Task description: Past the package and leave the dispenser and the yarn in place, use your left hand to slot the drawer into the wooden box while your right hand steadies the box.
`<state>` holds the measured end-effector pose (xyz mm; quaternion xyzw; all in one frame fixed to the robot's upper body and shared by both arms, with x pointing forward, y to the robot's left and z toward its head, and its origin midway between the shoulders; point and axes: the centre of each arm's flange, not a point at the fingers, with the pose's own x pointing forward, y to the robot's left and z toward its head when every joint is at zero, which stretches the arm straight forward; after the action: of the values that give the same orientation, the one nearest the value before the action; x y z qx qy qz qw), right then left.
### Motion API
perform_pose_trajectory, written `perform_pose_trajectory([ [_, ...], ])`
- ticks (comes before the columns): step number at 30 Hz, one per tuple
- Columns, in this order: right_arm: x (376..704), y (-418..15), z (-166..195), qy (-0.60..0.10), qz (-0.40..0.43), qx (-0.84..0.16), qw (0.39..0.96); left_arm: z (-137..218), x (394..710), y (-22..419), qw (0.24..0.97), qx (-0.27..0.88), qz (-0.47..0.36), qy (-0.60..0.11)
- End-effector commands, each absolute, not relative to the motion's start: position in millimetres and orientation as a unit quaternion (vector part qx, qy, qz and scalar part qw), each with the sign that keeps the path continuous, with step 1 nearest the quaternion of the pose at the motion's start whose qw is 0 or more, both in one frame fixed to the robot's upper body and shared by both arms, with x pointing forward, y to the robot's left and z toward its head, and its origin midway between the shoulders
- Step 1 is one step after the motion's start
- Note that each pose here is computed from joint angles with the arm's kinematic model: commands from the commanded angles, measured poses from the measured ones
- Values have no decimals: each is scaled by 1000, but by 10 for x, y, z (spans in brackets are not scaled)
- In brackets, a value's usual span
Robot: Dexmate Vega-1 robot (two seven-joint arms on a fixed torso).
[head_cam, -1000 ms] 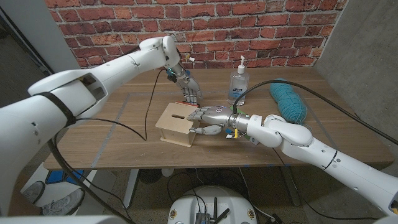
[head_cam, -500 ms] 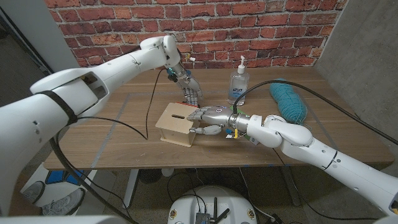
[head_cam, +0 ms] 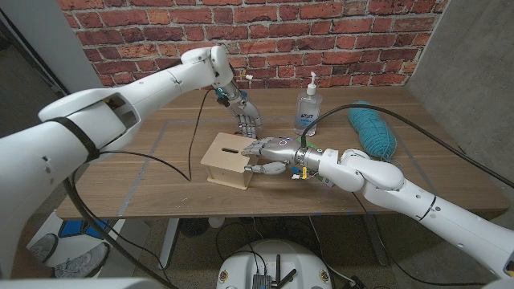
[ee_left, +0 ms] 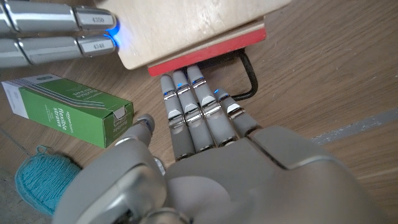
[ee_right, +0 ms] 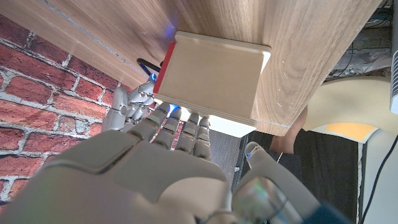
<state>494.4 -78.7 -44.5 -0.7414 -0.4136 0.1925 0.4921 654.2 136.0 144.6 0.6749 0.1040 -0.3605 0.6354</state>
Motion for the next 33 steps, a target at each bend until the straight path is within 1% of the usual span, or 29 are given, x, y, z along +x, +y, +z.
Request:
perform_pose_trajectory([
  [1, 4938, -789, -444, -414, 194, -740, 493, 1396, 6489, 1382, 633, 676, -360, 111],
  [15, 4942, -804, -435, -414, 192, -740, 494, 1433, 6432, 1387, 632, 683, -350, 108],
  [33, 4943, -808, -439, -411, 194, -739, 497, 1398, 6452, 1374, 631, 677, -362, 112],
])
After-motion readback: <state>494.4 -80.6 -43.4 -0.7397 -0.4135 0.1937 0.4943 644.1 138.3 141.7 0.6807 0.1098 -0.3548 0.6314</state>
